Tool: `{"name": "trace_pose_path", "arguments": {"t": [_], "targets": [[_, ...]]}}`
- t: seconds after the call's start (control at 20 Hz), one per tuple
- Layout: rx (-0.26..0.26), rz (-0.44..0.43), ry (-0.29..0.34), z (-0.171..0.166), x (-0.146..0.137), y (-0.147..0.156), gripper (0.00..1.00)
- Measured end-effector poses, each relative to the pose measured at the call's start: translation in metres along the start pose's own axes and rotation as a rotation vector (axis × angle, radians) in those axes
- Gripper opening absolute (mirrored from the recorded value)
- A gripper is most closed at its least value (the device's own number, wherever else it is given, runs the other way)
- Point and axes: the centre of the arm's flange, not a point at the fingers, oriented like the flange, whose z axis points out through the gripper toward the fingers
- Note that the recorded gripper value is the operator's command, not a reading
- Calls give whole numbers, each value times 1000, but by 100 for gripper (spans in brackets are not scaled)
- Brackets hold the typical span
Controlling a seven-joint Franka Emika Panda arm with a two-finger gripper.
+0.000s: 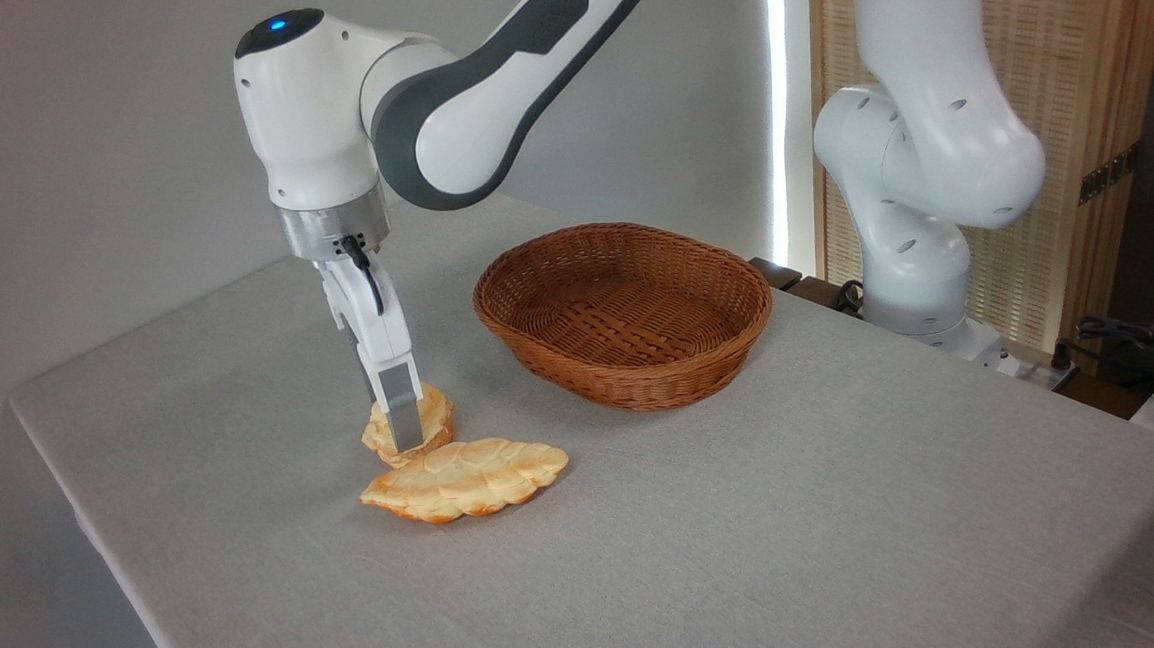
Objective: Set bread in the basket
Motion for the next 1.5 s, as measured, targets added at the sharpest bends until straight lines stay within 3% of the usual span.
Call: {"name": "trace_pose_path", "arguments": {"t": [0.3, 0.35, 0.45, 0.5, 1.5], "targets": [[-4, 4, -6, 4, 1, 1, 99], [-4, 5, -6, 4, 1, 1, 86], [-5, 5, -6, 4, 1, 1, 35], [-5, 6, -6, 5, 1, 1, 27], [13, 14, 12, -11, 6, 4, 33]]}}
